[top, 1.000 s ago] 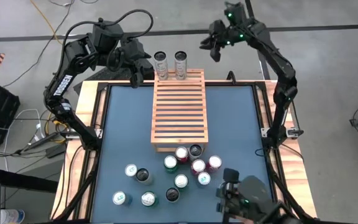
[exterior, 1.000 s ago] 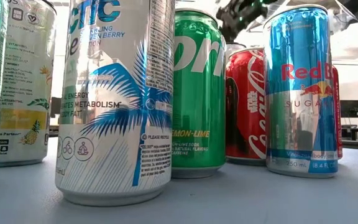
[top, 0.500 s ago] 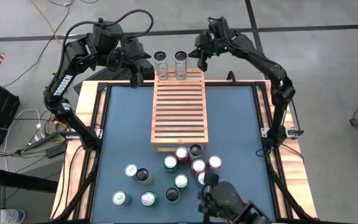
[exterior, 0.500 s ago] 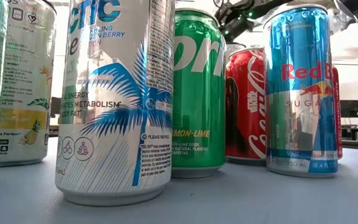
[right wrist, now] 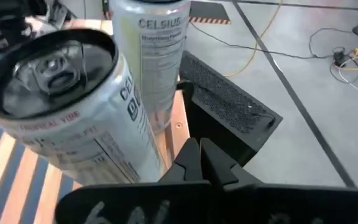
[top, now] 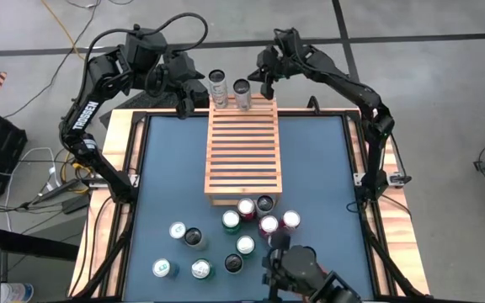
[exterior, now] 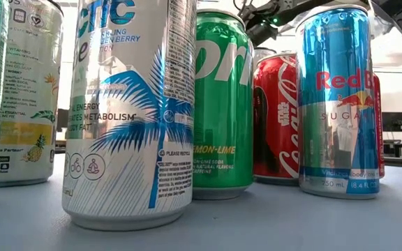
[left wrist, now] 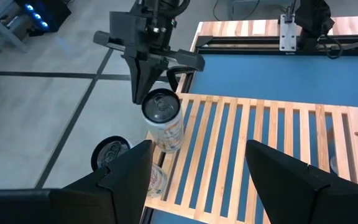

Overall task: Place canned beverage on shelf
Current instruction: Put the right white yellow soda can on the shelf aligned with the other white yellow soda can

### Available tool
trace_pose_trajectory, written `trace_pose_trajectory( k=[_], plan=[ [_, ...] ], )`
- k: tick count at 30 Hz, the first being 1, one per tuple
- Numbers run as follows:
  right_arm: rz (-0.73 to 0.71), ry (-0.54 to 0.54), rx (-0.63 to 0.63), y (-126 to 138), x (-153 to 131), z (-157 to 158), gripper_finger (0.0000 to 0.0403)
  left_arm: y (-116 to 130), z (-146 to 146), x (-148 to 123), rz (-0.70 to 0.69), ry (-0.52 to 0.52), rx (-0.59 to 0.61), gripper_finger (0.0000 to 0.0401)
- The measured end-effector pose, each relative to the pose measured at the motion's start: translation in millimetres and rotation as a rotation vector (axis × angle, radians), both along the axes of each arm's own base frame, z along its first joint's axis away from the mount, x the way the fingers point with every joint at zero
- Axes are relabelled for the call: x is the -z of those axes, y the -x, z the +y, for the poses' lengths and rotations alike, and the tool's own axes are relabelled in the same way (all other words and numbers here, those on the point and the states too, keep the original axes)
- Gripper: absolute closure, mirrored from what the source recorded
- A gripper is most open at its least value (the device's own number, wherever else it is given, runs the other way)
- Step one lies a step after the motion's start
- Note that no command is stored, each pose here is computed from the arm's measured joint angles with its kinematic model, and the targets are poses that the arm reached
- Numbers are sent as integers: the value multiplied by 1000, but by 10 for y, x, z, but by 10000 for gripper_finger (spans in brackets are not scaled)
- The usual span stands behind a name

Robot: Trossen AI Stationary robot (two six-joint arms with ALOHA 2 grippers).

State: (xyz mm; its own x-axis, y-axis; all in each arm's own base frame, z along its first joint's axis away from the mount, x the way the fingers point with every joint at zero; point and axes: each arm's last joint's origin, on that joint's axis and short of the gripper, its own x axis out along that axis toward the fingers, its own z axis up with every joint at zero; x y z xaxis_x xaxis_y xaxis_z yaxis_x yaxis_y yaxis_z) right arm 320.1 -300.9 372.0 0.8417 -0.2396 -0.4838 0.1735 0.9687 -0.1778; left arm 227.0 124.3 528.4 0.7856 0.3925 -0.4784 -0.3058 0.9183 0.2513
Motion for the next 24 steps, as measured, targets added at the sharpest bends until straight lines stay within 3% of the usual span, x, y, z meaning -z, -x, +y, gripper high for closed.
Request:
trace_pose_trajectory(
  k=[4,7,10,13,17,20,24],
  plan=[
    [2,-30,67,102,-15,-77,403,1,1,0,0,0,0,154],
    [-16,-64,23,232,-150,5,403,3,-1,5,6,2,1,154],
    [16,-7,-14,370,-328,170,403,15,-5,28,37,0,1,154],
    [76,73,61,479,-430,235,403,17,-1,28,42,-8,-13,154],
    [103,76,85,603,-532,339,398,18,0,28,40,-5,-17,154],
    [143,34,60,610,-488,387,368,18,-1,29,40,-2,-18,154],
    [184,3,27,499,-379,420,285,20,-2,33,44,1,-18,154]
  ],
)
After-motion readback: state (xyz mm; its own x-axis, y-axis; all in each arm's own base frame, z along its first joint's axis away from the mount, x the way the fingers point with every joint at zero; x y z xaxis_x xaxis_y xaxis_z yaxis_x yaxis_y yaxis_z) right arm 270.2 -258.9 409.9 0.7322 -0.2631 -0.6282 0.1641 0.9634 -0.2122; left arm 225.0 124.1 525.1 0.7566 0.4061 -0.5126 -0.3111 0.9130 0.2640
